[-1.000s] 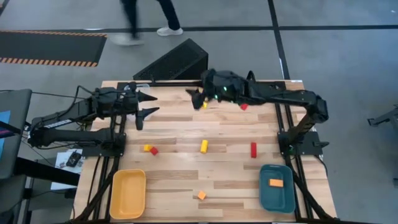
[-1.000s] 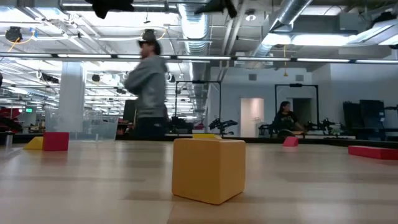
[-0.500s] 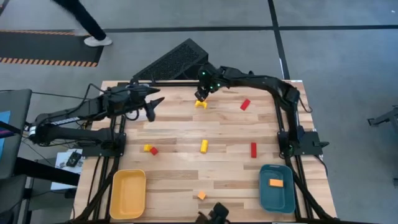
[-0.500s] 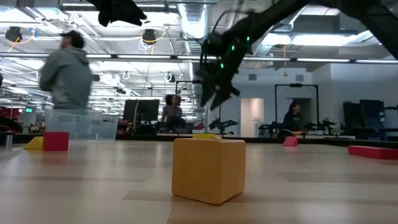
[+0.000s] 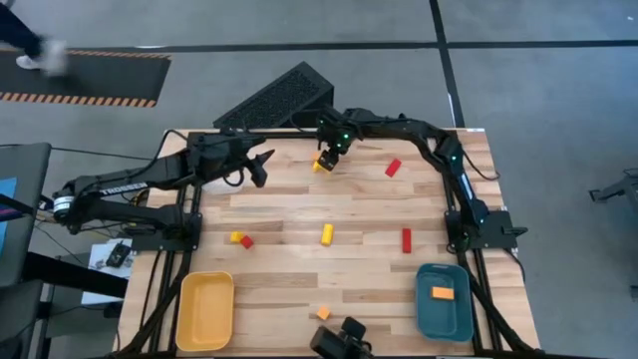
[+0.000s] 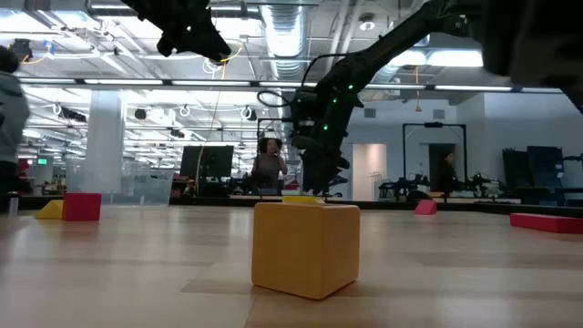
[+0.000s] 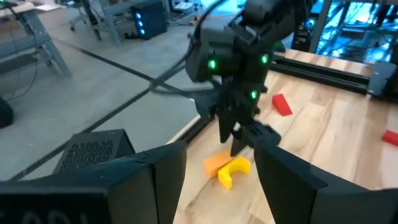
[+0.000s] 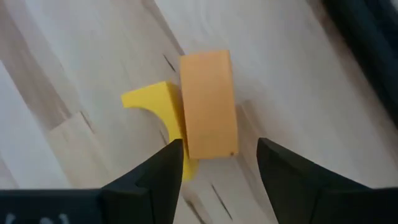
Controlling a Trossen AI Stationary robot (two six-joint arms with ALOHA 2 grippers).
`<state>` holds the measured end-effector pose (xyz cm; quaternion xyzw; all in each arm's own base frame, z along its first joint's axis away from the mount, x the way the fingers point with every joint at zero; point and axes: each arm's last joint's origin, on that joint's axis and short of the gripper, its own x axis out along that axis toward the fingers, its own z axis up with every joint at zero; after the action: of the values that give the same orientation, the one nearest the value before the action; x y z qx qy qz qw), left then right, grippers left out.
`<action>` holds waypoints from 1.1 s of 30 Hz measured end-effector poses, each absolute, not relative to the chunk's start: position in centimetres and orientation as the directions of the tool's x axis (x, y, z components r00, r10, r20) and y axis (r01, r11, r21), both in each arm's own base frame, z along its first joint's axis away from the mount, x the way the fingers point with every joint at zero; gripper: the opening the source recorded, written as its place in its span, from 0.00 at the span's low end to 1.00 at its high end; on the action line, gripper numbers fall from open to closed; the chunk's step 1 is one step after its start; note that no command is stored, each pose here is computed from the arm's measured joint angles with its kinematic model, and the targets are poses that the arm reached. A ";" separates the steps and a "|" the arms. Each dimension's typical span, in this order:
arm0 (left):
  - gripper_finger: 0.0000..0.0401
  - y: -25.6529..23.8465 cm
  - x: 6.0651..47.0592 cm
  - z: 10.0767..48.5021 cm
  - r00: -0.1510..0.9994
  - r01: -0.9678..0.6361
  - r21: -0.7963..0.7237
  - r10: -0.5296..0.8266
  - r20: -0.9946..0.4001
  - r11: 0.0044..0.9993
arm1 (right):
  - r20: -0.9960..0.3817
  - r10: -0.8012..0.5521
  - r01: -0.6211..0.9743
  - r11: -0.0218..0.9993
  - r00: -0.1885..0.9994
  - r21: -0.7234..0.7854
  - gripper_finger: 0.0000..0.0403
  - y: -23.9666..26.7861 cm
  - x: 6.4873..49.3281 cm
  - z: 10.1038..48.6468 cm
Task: Sort & place blocks by color
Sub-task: Put the top orange block in the dark green bin
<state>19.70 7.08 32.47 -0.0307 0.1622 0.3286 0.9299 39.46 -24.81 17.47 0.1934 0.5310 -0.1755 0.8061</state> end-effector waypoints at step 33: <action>0.46 7.3 19.1 32.3 0.715 -0.638 0.026 0.605 -0.349 0.769 | -0.992 0.110 0.479 0.868 0.070 0.130 0.21 -24.2 36.7 21.5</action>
<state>19.13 7.27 32.35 -0.0483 0.1712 0.3361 0.9249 36.71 -24.21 21.46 0.2199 0.6689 -0.1323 0.6976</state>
